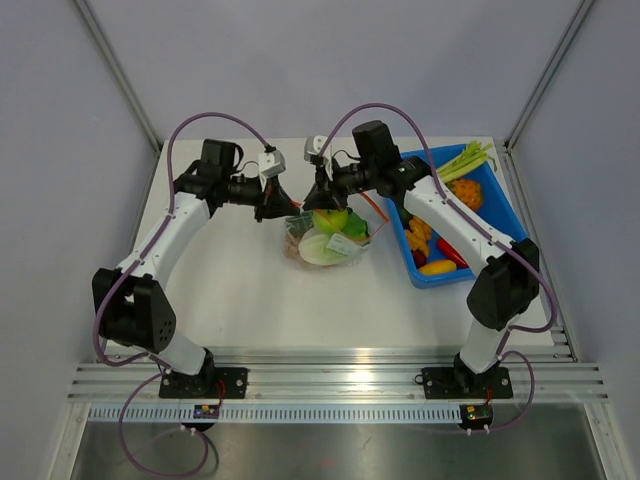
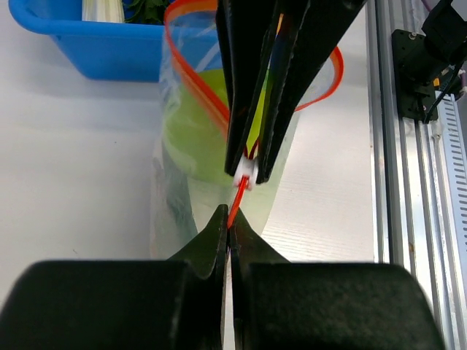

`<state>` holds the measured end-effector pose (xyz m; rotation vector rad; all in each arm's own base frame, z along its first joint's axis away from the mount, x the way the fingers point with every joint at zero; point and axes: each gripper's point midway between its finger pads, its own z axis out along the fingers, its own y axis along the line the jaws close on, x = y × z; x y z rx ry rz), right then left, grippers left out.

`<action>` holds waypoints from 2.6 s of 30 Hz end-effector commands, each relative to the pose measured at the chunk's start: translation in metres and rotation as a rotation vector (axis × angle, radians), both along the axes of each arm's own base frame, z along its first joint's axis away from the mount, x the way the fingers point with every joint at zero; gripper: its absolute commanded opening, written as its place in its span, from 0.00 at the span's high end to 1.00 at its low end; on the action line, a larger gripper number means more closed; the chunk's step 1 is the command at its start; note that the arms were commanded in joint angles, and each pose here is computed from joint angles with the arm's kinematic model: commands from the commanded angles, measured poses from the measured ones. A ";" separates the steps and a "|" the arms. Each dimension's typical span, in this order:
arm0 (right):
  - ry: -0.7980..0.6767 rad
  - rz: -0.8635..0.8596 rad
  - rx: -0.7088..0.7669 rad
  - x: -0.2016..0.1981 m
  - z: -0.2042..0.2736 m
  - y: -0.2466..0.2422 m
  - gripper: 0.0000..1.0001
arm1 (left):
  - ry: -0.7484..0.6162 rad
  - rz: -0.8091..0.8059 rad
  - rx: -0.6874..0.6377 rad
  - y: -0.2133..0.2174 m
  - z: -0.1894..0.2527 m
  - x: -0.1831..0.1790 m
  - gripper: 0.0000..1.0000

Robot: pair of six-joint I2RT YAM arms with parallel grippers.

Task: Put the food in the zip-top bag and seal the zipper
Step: Zip the zipper food storage bag at the center of the board.

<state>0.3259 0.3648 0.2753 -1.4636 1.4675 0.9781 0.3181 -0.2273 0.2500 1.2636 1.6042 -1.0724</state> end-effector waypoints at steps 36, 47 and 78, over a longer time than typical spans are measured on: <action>-0.018 -0.309 -0.014 -0.023 0.023 -0.090 1.00 | -0.157 0.436 -0.083 0.075 0.040 0.077 1.00; -0.008 -0.286 0.010 -0.023 0.027 -0.085 1.00 | -0.197 0.174 -0.183 0.031 0.070 0.029 0.41; 0.015 -0.232 0.035 -0.026 0.037 -0.076 1.00 | -0.209 -0.107 -0.070 -0.061 0.050 -0.011 0.32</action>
